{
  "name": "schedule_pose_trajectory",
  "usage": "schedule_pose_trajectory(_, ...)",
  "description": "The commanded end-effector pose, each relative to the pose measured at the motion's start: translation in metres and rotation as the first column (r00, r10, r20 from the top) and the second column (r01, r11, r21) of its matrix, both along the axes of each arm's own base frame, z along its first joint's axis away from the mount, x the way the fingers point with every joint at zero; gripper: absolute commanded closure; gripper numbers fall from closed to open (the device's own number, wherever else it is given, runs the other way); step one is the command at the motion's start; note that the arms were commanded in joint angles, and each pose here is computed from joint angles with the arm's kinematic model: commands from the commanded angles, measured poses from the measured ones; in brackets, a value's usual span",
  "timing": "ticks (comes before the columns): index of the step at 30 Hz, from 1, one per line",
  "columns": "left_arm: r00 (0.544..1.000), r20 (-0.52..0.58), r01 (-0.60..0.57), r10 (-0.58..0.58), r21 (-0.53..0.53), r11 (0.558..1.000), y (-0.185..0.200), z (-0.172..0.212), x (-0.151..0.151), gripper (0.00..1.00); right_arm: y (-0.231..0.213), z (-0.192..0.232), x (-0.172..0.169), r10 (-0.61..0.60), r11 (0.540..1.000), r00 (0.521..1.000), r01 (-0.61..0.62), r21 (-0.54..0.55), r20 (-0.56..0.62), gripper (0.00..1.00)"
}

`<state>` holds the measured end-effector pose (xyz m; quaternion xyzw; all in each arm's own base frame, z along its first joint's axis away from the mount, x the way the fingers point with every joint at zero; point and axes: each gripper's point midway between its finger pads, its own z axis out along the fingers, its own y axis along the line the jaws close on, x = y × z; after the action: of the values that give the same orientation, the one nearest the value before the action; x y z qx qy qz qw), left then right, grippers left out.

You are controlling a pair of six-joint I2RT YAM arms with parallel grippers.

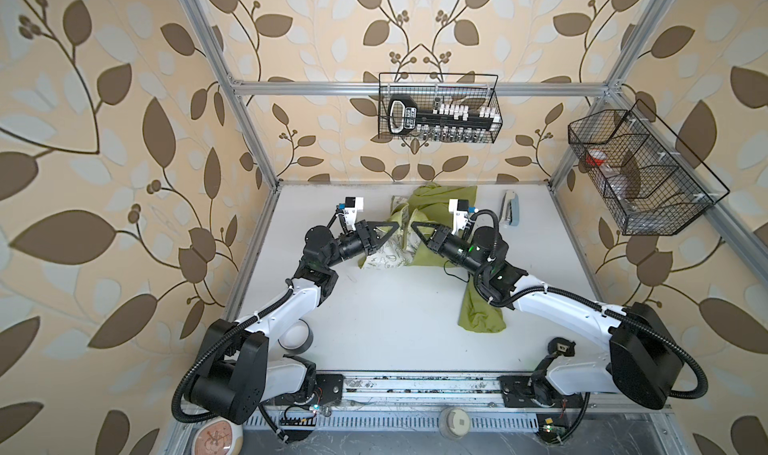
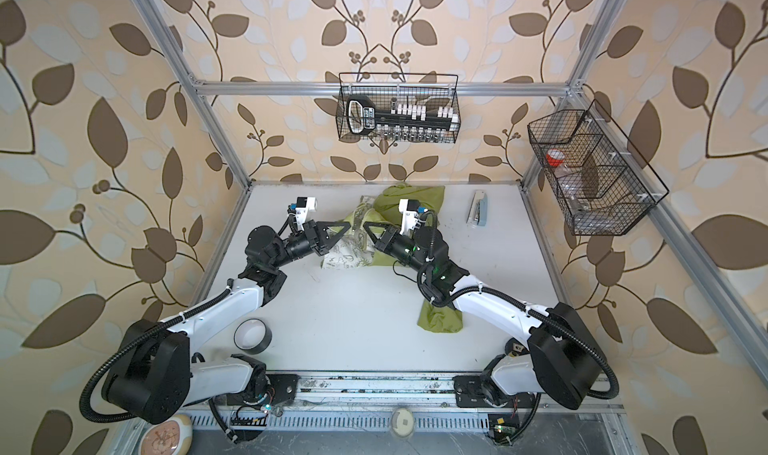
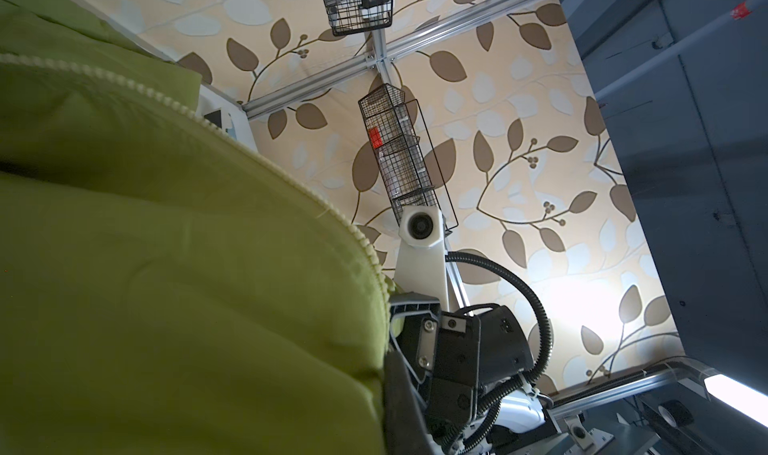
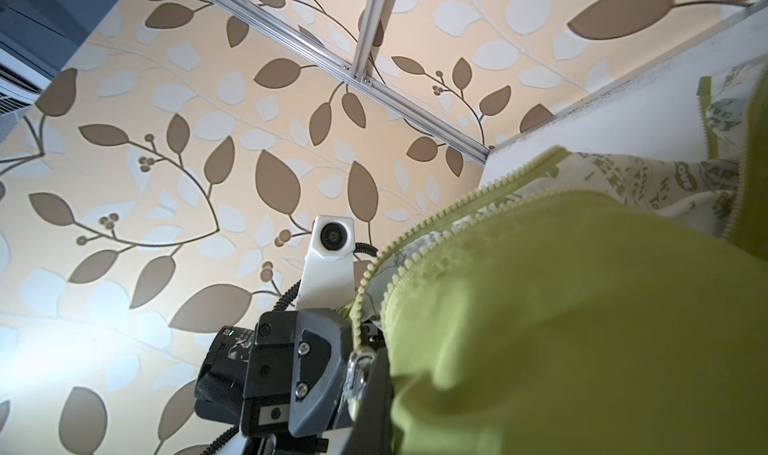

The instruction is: Zip up the jacket

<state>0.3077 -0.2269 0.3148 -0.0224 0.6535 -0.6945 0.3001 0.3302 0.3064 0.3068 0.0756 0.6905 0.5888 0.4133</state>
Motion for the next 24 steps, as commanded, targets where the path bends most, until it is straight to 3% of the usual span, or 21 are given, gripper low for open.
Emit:
schedule_pose_trajectory(1, 0.986, 0.155, 0.068, -0.060, -0.047, 0.997, -0.003, 0.046, -0.019, 1.00, -0.007, 0.020, -0.003, -0.013, 0.997, 0.999, 0.011, 0.070, 0.038, 1.00)
schedule_pose_trajectory(24, 0.982, 0.136, 0.146, -0.131, -0.109, 0.983, -0.010, 0.056, -0.019, 1.00, -0.006, 0.032, -0.003, -0.002, 0.989, 0.999, -0.005, 0.145, 0.047, 1.00)
